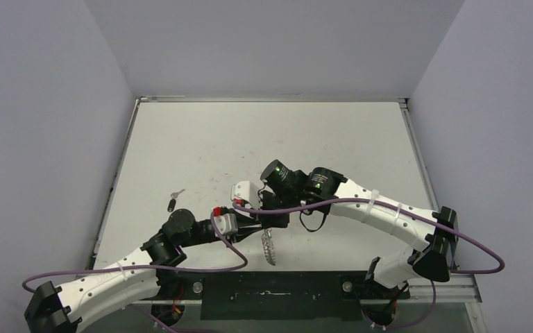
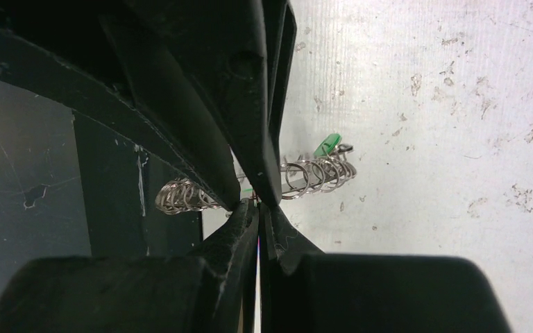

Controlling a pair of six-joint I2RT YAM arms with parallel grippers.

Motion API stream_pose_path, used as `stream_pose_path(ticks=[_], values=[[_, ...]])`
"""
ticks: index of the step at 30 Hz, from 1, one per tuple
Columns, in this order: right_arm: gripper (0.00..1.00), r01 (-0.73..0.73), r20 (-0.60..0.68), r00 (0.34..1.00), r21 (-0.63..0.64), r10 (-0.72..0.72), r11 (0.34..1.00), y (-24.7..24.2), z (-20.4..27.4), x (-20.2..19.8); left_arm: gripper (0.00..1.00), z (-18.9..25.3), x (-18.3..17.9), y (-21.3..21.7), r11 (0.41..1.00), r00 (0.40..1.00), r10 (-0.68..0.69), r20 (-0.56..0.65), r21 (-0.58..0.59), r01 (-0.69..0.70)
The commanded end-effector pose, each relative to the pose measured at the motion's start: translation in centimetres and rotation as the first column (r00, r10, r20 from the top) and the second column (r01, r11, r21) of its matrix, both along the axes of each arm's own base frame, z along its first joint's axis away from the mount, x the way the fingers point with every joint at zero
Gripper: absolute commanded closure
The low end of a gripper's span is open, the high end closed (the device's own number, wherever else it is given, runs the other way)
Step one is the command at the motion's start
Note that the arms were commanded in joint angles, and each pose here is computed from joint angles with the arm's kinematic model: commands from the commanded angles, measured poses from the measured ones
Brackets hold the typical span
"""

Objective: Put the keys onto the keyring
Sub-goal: Adjust the key on the keyring.

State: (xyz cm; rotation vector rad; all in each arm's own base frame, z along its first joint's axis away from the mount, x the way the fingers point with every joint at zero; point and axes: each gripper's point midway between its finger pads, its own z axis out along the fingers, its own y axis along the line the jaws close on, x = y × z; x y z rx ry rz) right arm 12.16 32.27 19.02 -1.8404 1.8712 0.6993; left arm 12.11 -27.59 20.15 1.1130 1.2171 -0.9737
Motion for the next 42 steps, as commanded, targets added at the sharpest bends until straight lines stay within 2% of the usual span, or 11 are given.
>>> stream_pose_path(ticks=[1,10,13,16,20,22,26,29,32,36,42], values=[[1.0,0.007,0.035,0.999,0.085,-0.01,0.996,1.7,2.5,0.6,0.85,1.4,-0.2,-0.3,0.999,0.999,-0.018,0.037,-0.047,0.02],[1.0,0.0,0.038,0.999,0.105,-0.004,0.994,1.9,2.9,0.5,0.73,0.5,0.5,-0.9,1.0,1.0,-0.014,0.016,-0.001,0.014],[1.0,-0.002,0.035,0.999,0.102,-0.001,0.995,1.9,2.9,0.4,0.81,0.5,0.5,-1.0,1.0,1.0,-0.018,0.021,0.002,0.018],[1.0,-0.003,0.037,0.999,0.101,0.0,0.995,1.8,2.8,0.4,0.99,0.6,0.5,-1.1,1.0,1.0,-0.018,0.023,0.003,0.018],[1.0,-0.006,0.052,0.999,0.095,0.001,0.995,1.8,2.6,0.6,1.0,0.7,0.5,-0.9,1.0,1.0,-0.012,0.028,-0.009,0.012],[0.93,0.0,0.068,0.998,0.099,-0.007,0.995,1.8,2.7,0.9,1.0,0.8,0.5,-0.8,1.0,1.0,-0.006,0.029,-0.024,0.006],[0.68,0.016,0.107,0.994,0.151,-0.032,0.988,1.6,3.2,1.6,1.0,1.3,0.5,-0.4,0.997,0.999,0.014,0.04,-0.075,-0.01],[0.6,0.006,0.117,0.993,0.233,-0.034,0.972,1.3,4.1,1.7,1.0,1.7,0.4,-0.1,0.993,0.998,0.024,0.052,-0.115,-0.018],[0.6,-0.024,0.113,0.993,0.332,-0.015,0.943,0.7,5.2,1.5,1.0,2.0,0.2,0.3,0.987,0.997,0.034,0.067,-0.157,-0.023],[0.74,-0.041,0.087,0.996,0.44,0.003,0.897,-0.1,5.8,1.4,1.0,3.4,-0.2,1.0,0.971,0.994,0.048,0.102,-0.236,-0.022],[0.72,-0.06,0.047,0.998,0.474,0.043,0.879,-0.2,4.8,0.9,1.0,4.9,-0.7,1.7,0.95,0.99,0.058,0.129,-0.311,-0.015]])
